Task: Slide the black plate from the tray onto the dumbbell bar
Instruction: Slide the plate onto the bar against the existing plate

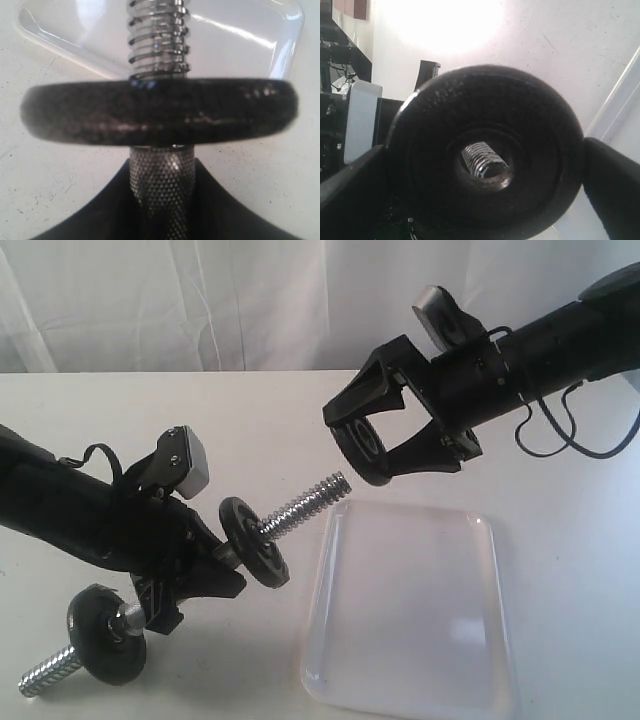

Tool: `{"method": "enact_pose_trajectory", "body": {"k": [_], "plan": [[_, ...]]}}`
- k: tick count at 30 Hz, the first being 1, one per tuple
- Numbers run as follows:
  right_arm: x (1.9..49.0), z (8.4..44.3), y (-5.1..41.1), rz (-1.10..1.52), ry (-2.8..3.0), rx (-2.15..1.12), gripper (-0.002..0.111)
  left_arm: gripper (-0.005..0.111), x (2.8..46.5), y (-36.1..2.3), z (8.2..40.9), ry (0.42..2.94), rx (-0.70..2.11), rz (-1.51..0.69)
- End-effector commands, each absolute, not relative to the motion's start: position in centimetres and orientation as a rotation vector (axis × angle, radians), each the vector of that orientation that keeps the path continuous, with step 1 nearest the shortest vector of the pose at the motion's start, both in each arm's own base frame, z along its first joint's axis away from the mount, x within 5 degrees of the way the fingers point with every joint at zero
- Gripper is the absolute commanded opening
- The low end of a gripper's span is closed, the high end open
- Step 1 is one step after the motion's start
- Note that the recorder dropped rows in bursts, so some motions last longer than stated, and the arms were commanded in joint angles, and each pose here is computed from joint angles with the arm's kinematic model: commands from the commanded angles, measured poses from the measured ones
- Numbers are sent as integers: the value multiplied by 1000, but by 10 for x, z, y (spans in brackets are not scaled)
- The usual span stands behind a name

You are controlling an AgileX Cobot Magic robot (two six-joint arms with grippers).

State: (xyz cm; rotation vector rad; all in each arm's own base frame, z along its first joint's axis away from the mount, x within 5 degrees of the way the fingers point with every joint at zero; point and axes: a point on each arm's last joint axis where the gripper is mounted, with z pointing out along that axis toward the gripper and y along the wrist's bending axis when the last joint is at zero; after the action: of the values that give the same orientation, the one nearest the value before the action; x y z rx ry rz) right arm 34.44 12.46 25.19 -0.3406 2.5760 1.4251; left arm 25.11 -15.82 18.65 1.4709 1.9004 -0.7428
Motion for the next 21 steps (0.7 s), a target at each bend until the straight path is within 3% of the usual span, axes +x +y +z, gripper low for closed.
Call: {"method": "enact_pose_trajectory", "body": {"k": [1, 8, 21], "plan": [[343, 262, 124, 1489, 2528, -332, 0, 0, 250, -165, 214, 1794, 1388, -836], [331, 242, 124, 1524, 2592, -289, 0, 0, 251, -165, 213, 1802, 1381, -814], [332, 244, 125, 1565, 2548, -274, 0, 0, 251, -165, 213, 1801, 1382, -816]]}}
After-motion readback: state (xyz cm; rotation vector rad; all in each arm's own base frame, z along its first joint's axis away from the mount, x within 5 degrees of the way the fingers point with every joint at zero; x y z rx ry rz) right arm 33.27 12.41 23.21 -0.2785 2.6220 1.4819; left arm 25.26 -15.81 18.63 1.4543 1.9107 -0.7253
